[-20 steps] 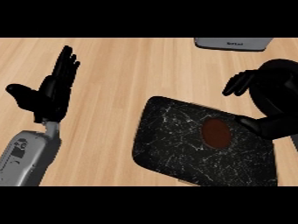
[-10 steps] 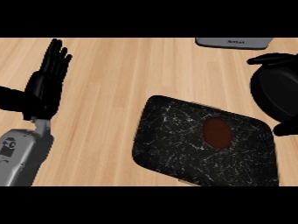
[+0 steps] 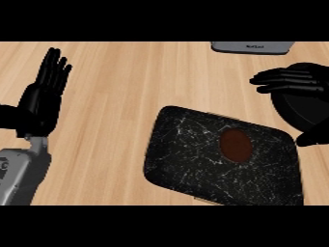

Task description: Pick the cupcake from the tray and place it in the pot

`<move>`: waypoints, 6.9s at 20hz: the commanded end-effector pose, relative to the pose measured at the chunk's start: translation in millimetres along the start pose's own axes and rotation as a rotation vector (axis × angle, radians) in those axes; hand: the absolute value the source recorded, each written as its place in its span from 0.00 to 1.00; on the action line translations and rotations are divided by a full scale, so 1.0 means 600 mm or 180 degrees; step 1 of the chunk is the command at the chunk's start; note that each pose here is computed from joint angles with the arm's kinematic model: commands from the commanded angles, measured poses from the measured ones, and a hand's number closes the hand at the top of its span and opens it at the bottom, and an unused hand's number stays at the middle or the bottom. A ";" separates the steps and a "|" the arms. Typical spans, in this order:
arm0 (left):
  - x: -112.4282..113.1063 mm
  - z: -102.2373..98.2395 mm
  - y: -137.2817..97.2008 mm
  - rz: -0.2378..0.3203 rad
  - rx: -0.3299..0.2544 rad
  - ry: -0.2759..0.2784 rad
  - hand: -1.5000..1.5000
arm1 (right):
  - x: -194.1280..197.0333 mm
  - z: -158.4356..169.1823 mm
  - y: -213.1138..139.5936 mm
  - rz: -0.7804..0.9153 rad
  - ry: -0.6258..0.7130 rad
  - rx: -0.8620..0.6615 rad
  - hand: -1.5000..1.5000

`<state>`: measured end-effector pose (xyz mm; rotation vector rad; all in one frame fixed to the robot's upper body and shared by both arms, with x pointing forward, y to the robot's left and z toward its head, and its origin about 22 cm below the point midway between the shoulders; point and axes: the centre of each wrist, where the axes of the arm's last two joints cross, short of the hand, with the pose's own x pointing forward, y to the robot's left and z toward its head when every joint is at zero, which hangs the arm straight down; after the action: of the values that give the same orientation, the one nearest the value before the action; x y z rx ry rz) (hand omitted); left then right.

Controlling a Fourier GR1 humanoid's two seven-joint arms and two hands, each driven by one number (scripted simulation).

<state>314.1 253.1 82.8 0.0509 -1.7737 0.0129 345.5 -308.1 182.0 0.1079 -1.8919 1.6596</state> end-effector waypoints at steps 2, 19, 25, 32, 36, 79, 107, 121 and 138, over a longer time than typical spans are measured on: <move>-0.009 0.005 0.020 -0.0057 0.0046 0.0006 0.50 | -0.019 -0.027 0.003 0.0031 -0.0248 0.0678 0.00; -0.011 0.043 0.044 -0.0063 0.0171 0.0016 0.50 | -0.080 -0.080 0.144 0.0071 -0.0147 0.1049 0.00; 0.020 0.023 0.060 -0.0053 0.0090 -0.0021 0.50 | -0.080 -0.073 0.149 0.0048 -0.0243 0.1029 0.00; 0.000 0.016 0.036 0.0034 0.0173 0.0048 0.50 | -0.091 -0.111 0.202 0.0315 0.0027 0.0982 0.00; -0.004 0.018 0.026 -0.0048 0.0153 0.0056 0.50 | -0.079 -0.139 0.208 0.0253 0.0069 0.1016 0.00; -0.008 0.022 0.034 -0.0118 0.0172 0.0091 0.50 | -0.057 -0.250 0.180 0.0624 0.2720 -0.1545 1.00; 0.012 0.032 0.043 -0.0105 0.0183 0.0058 0.50 | 0.023 -0.162 -0.047 0.1698 0.5441 -0.3606 1.00; -0.005 0.030 0.030 -0.0040 0.0194 0.0023 0.50 | -0.079 0.043 0.044 0.1597 0.5441 -0.3432 1.00; -0.007 -0.016 0.054 -0.0052 0.0155 -0.0036 0.50 | -0.157 0.068 0.063 0.0254 0.4890 -0.3336 0.00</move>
<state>309.0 270.2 77.7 0.0978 -1.7662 0.0431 380.5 -375.5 93.4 -1.2854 -1.0627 0.1824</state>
